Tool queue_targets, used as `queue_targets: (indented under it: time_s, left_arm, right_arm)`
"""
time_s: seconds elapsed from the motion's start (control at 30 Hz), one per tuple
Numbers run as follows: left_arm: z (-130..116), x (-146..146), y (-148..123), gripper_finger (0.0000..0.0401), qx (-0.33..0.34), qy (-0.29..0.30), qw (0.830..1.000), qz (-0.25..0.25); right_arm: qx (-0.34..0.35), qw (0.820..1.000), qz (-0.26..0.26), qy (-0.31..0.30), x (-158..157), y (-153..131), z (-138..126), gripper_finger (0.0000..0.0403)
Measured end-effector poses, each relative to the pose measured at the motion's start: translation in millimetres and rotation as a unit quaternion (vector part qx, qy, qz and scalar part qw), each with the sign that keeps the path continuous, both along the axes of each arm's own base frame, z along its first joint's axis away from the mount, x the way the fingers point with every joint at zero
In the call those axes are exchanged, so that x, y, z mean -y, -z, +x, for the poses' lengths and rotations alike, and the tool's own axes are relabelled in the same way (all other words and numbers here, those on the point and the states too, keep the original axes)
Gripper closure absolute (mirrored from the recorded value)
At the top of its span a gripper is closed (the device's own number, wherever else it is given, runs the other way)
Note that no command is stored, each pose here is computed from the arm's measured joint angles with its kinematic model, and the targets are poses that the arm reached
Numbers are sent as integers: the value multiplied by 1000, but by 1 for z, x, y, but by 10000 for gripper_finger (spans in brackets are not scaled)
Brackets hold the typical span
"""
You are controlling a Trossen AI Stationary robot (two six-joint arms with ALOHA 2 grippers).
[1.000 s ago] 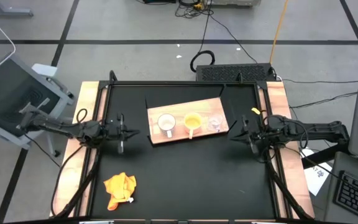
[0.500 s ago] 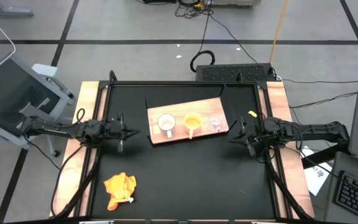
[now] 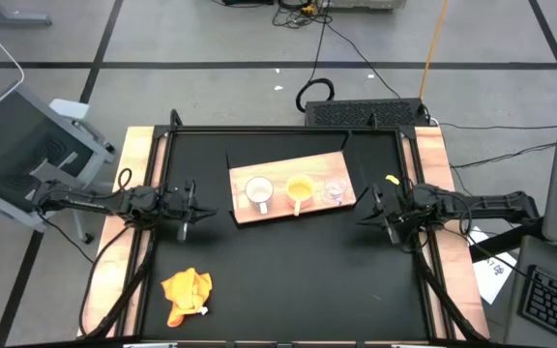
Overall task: Stack small to large cups/mugs on shelf
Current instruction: Return To Home Position
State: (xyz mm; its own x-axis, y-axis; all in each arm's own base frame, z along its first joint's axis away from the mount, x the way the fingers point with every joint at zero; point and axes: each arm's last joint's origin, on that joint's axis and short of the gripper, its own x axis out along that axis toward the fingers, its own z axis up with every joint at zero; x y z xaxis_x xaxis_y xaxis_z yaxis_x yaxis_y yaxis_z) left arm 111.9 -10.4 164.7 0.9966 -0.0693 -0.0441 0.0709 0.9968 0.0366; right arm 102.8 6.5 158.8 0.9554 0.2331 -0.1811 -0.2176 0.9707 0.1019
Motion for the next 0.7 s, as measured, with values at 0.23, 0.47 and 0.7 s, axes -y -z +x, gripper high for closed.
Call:
queue_targets:
  time_s: [0.23,0.47,0.7]
  left_arm:
    - [0,0,2,401,-11,5,1000,3]
    - [0,1,6,401,-31,10,999,-5]
    - [-1,3,6,401,-32,43,999,-7]
  right_arm:
    - [1,1000,3,-14,-1,1,-1,403]
    - [0,999,1,-50,-4,2,-1,403]
    - [0,997,-5,-75,-9,2,-2,403]
